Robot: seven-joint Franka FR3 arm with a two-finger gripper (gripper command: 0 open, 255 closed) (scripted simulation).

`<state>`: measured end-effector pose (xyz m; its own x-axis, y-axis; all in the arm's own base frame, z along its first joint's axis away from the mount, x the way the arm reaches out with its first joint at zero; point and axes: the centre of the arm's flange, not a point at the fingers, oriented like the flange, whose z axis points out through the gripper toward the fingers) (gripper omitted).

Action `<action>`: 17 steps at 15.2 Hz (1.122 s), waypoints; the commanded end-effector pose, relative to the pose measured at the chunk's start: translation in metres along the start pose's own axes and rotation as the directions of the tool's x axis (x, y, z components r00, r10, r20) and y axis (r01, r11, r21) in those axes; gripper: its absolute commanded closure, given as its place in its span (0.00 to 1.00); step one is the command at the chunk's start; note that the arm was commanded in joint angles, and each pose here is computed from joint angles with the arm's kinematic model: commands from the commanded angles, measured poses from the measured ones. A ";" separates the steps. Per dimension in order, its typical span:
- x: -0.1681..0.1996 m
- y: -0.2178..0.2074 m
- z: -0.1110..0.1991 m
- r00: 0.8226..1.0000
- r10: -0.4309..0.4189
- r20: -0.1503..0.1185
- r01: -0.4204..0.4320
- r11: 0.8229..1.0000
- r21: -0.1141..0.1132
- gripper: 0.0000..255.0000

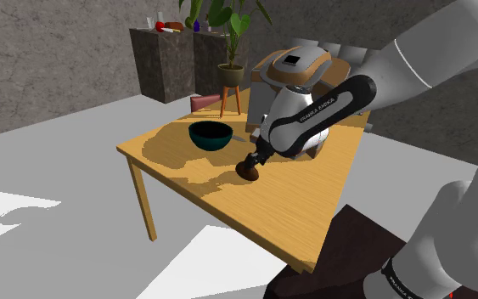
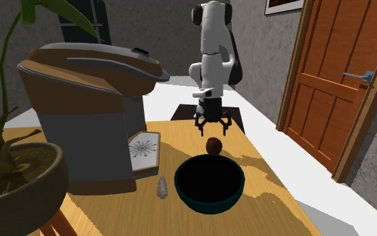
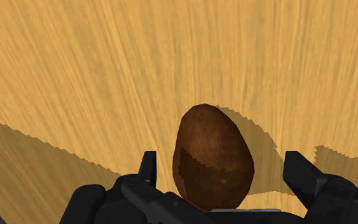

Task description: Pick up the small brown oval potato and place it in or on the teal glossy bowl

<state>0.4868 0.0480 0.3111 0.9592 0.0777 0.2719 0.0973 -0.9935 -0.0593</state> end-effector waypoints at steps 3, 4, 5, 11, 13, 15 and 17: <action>0.001 -0.001 0.021 1.000 -0.003 -0.004 0.003 1.000 0.001 0.00; 0.002 -0.001 0.026 1.000 -0.003 -0.004 0.003 1.000 0.001 0.00; 0.002 -0.001 0.032 1.000 -0.003 -0.004 0.003 1.000 0.001 0.00; 0.002 -0.001 0.040 1.000 -0.003 -0.004 0.003 1.000 0.001 0.00; 0.002 -0.001 0.040 1.000 -0.003 -0.004 0.003 1.000 0.001 0.00; 0.002 -0.001 0.040 1.000 -0.003 -0.004 0.003 1.000 0.001 1.00; 0.002 -0.001 0.040 1.000 -0.003 -0.004 0.003 1.000 0.001 1.00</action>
<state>0.4988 0.0522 0.2734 0.9579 0.0801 0.2757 0.1003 -0.9932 -0.0598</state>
